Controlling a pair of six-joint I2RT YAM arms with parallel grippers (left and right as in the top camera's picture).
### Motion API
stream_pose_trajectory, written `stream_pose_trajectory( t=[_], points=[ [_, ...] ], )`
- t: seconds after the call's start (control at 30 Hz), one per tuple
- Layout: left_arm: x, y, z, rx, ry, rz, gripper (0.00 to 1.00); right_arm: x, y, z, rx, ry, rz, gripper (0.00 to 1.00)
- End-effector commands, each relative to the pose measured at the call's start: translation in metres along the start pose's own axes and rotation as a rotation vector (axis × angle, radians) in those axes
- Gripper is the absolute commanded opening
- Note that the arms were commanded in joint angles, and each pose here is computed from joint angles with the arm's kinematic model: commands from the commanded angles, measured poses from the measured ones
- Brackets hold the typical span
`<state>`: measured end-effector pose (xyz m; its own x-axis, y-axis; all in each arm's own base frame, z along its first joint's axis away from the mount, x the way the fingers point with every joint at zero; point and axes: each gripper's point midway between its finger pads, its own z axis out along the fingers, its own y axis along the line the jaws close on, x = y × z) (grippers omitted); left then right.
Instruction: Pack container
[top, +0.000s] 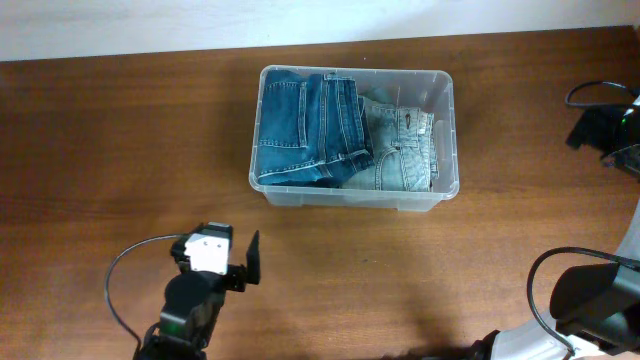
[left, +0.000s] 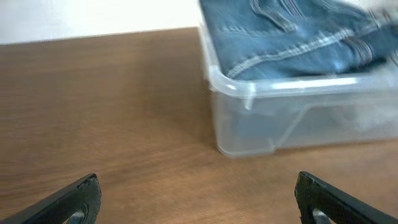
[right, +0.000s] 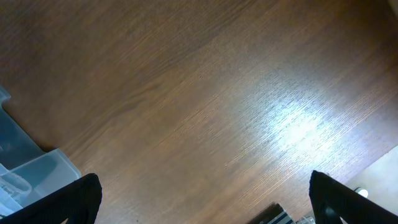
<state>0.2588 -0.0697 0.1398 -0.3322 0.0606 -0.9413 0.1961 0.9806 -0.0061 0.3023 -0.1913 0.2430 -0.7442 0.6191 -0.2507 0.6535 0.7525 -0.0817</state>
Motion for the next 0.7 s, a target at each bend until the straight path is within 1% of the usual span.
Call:
stream_pose_trajectory(
  t=[0.0, 0.1, 0.2, 0.3, 0.57, 0.67],
  points=[
    [-0.014, 0.015, -0.008, -0.045, -0.080, -0.021, 0.99, -0.001, -0.003, 0.000, 0.009, -0.001, 0.015, 0.99],
    [-0.028, 0.026, -0.017, -0.080, -0.146, -0.042, 0.99, -0.001, -0.003, 0.000, 0.009, -0.001, 0.015, 0.98],
    [-0.032, 0.034, -0.021, -0.096, -0.177, -0.054, 0.99, -0.001, -0.002, 0.000, 0.009, -0.001, 0.015, 0.98],
    [-0.029, 0.041, -0.023, -0.116, -0.193, -0.063, 0.99, -0.001, -0.002, 0.000, 0.009, -0.001, 0.015, 0.98],
    [-0.022, 0.052, -0.021, -0.139, -0.299, -0.073, 0.99, -0.001, -0.002, 0.000, 0.009, -0.001, 0.015, 0.99],
    [-0.022, 0.054, -0.021, -0.147, -0.303, -0.074, 0.99, -0.001, -0.003, 0.000, 0.009, -0.001, 0.015, 0.99]
  ],
)
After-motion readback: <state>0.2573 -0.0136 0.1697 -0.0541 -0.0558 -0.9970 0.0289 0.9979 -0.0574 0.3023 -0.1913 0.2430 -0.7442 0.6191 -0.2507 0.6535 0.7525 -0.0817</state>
